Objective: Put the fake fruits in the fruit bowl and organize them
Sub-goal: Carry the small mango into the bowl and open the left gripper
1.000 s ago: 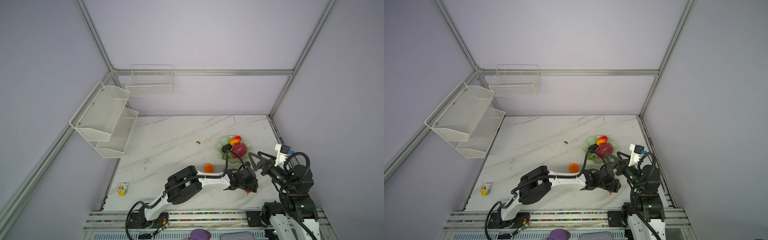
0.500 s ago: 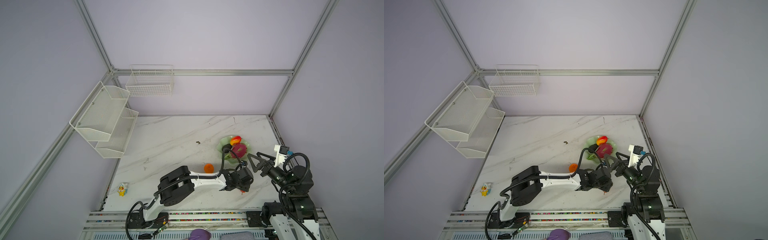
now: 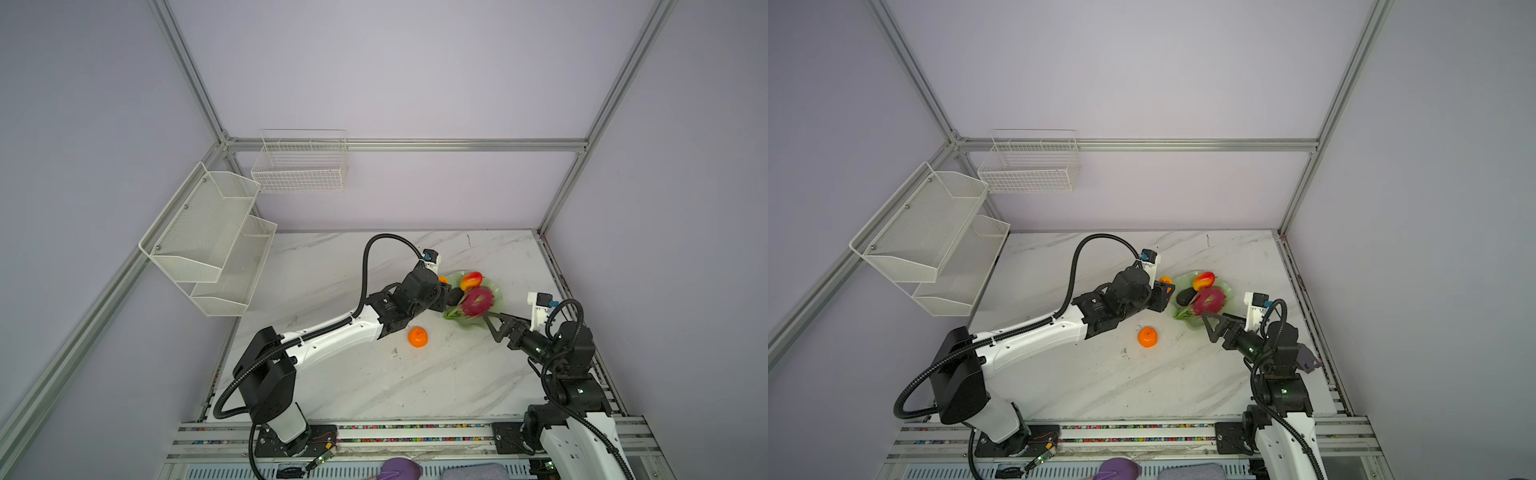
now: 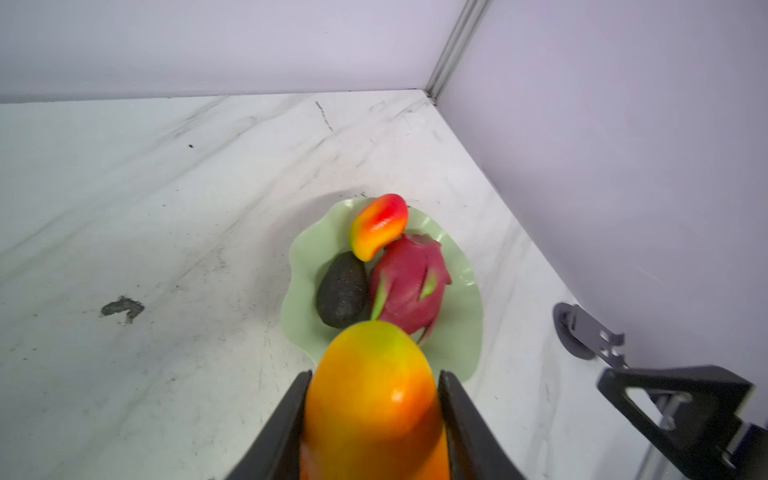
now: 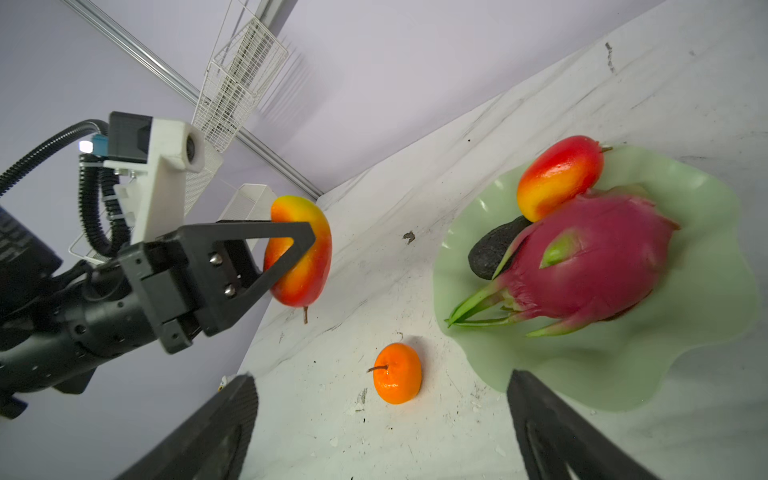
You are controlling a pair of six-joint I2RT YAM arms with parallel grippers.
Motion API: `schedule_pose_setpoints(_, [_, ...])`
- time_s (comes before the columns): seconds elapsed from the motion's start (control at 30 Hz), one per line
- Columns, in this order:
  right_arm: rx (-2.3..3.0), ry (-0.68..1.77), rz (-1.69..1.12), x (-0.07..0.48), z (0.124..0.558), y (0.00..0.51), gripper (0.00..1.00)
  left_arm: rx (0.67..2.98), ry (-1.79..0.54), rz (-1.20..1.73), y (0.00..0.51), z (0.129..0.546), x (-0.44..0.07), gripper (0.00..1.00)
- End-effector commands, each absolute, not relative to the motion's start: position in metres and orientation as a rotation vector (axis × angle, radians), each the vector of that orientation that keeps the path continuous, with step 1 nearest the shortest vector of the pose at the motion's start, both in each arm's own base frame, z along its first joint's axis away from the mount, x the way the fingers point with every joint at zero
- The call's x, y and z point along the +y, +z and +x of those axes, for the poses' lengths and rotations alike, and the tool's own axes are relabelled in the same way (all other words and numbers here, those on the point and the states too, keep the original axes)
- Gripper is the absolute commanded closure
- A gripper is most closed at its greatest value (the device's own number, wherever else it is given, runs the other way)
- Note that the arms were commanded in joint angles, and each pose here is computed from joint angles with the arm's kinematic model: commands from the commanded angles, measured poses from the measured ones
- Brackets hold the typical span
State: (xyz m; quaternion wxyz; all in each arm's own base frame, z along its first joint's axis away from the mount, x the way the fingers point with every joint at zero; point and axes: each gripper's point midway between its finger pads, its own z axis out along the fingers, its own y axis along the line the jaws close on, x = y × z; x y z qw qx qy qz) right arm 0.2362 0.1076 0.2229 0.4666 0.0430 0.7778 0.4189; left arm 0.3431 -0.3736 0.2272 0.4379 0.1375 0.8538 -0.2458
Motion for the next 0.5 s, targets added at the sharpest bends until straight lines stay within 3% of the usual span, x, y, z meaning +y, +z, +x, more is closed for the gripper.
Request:
schedule_pose_setpoints(0.0, [1.894,1.052,0.047,0.114,0.243,0.227,0.03,2.093,-0.583,0.482,0.235,0.361,-0.396,0.61])
schedule_pose_setpoints(0.47, [1.865,1.067,0.091,0.112,0.264,0.227,0.03,1.987,-0.456,0.792,0.21,0.432,-0.444,0.59])
